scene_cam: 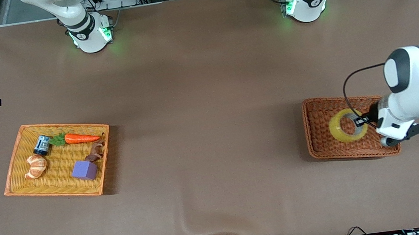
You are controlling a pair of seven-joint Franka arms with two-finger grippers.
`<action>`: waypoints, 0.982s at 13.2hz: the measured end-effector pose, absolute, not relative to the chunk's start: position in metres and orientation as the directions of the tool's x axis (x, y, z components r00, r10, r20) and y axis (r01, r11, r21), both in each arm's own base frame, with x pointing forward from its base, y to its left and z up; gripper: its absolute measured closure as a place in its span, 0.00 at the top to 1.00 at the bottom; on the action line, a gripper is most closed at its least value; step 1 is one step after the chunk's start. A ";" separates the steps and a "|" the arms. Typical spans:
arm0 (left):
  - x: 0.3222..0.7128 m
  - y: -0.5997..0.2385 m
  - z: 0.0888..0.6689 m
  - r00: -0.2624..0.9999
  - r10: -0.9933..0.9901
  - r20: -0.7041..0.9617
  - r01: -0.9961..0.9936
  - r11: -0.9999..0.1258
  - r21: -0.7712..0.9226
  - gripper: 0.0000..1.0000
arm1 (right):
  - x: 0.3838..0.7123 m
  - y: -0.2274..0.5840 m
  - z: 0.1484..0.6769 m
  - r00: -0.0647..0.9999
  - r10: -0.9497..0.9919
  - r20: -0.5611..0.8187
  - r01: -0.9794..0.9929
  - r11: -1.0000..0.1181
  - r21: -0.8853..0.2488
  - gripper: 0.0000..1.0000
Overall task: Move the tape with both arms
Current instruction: 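Carry the tape roll with the left gripper over the brown basket, then lower the tape roll into the brown basket and open the left gripper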
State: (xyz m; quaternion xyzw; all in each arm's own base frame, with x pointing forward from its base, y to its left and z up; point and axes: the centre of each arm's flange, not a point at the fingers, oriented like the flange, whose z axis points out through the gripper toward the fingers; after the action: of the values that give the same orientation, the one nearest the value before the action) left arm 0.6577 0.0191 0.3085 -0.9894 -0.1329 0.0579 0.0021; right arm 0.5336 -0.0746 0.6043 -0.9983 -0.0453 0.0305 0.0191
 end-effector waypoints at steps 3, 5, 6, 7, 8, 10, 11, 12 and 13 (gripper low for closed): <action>0.650 0.037 0.258 0.967 0.243 -0.073 0.244 -0.970 0.002 0.22 | 0.534 -0.075 0.604 0.994 0.091 -0.060 0.089 -0.995 -0.041 1.00; 0.637 0.023 0.229 0.974 0.225 -0.018 0.225 -0.974 0.020 0.22 | 0.534 -0.075 0.604 0.994 0.092 -0.060 0.089 -0.995 -0.041 1.00; 0.631 0.018 0.219 0.976 0.217 -0.012 0.217 -0.976 0.023 0.22 | 0.534 -0.075 0.604 0.994 0.092 -0.060 0.089 -0.995 -0.041 1.00; 0.628 0.015 0.215 0.977 0.213 -0.008 0.213 -0.977 0.024 0.22 | 0.534 -0.075 0.604 0.994 0.092 -0.060 0.089 -0.995 -0.041 1.00; 0.628 0.014 0.217 0.977 0.212 -0.005 0.212 -0.977 0.024 0.22 | 0.534 -0.075 0.604 0.994 0.092 -0.061 0.089 -0.995 -0.041 1.00; 0.627 0.012 0.218 0.978 0.209 -0.005 0.209 -0.978 0.024 0.22 | 0.534 -0.075 0.604 0.994 0.092 -0.060 0.090 -0.995 -0.041 1.00; 0.627 0.011 0.218 0.978 0.207 -0.005 0.207 -0.978 0.024 0.22 | 0.534 -0.075 0.605 0.994 0.092 -0.059 0.090 -0.995 -0.041 1.00; 0.628 0.011 0.219 0.978 0.207 -0.002 0.207 -0.978 0.025 0.27 | 0.534 -0.075 0.605 0.994 0.092 -0.059 0.090 -0.995 -0.041 1.00; 0.629 0.011 0.222 0.978 0.207 0.003 0.206 -0.978 0.025 0.37 | 0.534 -0.075 0.606 0.994 0.092 -0.059 0.090 -0.995 -0.041 1.00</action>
State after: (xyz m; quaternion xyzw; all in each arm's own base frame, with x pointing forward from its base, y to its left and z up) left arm 0.6289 0.0110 0.2223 -0.9945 -0.1038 -0.0030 -0.0124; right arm 0.5336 -0.0746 0.6057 -0.9983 -0.0455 0.0303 0.0190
